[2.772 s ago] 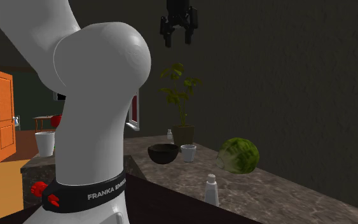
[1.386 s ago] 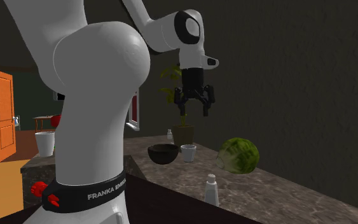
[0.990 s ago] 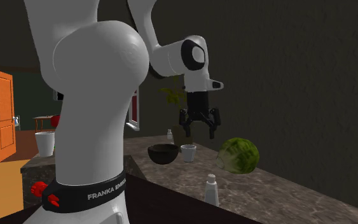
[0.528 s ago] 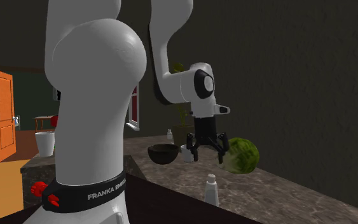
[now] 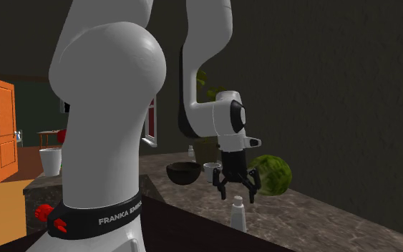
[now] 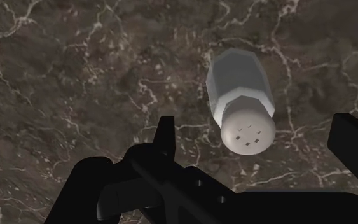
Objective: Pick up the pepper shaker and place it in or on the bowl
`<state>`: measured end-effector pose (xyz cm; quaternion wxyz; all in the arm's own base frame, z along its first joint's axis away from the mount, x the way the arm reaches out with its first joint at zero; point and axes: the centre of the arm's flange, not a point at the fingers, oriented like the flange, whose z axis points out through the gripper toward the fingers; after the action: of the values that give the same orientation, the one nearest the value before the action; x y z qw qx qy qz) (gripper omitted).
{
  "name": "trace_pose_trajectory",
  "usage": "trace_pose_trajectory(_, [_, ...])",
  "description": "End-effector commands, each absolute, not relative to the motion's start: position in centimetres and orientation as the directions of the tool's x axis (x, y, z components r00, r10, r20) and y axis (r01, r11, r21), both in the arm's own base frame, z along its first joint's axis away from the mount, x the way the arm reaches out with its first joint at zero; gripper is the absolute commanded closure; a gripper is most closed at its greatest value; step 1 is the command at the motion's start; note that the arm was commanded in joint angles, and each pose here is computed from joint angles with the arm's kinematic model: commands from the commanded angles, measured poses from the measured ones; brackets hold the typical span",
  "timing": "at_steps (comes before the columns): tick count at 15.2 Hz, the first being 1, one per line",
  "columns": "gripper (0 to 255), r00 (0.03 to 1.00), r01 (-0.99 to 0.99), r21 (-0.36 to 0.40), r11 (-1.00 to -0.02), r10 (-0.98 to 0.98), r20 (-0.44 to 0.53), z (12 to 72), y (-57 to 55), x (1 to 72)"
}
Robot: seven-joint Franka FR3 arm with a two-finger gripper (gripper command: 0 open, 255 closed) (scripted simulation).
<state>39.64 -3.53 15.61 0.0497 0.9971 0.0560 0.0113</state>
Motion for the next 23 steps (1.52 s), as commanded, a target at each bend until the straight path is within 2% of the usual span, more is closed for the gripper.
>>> trace_pose_trajectory(1, [0,0.993,0.111,0.1,-0.989,0.113,0.017,14.5,-3.7,39.6])
trace_pose_trajectory(10, [0,0.993,0.111,0.1,-0.989,0.113,0.017,13.7,-3.7,39.6])
trace_pose_trajectory(11, [255,0.993,0.111,0.1,-0.989,0.113,0.017,13.7,-3.7,39.6])
trace_pose_trajectory(23, [255,0.993,0.111,0.1,-0.989,0.113,0.017,15.3,-3.7,39.6])
